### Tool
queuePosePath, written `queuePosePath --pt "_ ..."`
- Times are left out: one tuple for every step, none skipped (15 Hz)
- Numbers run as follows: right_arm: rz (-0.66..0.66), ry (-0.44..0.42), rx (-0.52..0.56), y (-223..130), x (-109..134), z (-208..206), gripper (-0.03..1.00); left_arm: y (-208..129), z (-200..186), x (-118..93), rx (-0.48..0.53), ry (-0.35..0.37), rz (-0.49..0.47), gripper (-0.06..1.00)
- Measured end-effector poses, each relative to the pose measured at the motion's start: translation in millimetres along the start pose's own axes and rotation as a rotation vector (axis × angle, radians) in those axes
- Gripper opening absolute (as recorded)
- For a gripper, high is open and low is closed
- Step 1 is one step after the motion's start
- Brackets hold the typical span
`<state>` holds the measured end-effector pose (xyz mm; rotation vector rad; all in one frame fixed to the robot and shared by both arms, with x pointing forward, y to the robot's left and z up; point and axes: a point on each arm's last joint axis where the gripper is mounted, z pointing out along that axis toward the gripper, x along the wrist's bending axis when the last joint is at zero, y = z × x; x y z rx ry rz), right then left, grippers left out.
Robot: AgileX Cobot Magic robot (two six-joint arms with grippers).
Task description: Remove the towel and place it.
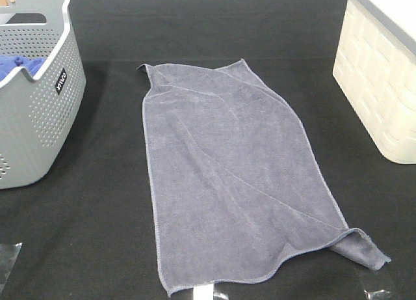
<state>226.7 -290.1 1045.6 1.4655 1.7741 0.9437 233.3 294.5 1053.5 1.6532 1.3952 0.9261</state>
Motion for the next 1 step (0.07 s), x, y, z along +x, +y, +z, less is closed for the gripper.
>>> queuePosePath --pt "0.000 0.000 0.000 0.0 0.0 0.0 0.70 0.0 0.0 0.0 0.000 0.000 0.000 0.92"
